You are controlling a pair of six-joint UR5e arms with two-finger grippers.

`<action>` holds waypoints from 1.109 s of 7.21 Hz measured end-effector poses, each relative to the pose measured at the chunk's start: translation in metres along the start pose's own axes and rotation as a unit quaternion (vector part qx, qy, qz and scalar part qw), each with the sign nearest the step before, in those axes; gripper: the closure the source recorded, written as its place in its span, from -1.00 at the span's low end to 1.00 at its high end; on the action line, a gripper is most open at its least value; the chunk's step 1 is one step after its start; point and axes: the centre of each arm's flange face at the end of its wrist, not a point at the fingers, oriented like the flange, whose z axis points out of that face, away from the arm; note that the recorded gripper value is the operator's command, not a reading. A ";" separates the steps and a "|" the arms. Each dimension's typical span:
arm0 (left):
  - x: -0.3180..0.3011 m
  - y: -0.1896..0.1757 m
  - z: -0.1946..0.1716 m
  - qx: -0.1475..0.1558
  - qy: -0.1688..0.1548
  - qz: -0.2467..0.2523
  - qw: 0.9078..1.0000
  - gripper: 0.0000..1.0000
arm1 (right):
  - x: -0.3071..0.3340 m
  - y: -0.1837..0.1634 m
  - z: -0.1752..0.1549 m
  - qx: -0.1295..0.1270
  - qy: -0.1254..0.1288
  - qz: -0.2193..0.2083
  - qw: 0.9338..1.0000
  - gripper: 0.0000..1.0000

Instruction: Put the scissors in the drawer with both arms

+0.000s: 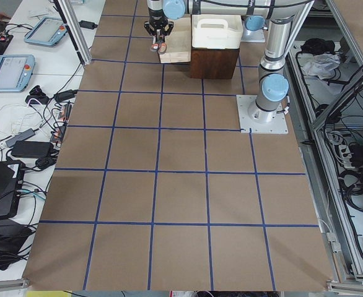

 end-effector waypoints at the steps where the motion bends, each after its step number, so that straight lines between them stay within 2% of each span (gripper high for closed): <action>1: 0.005 -0.026 0.010 0.002 0.001 -0.016 1.000 1.00 | -0.002 0.005 -0.003 0.002 0.004 0.052 0.999 -1.00; 3: 0.010 -0.065 0.033 0.007 0.003 -0.048 0.999 1.00 | -0.009 0.007 -0.004 0.004 0.007 0.092 0.996 -1.00; 5: 0.013 -0.103 0.064 0.011 -0.005 -0.030 0.999 1.00 | -0.020 0.007 0.000 -0.002 0.011 0.114 0.993 -1.00; 8: 0.034 -0.138 0.103 -0.003 0.013 -0.002 1.000 1.00 | -0.024 0.007 0.004 -0.010 0.018 0.111 0.994 -1.00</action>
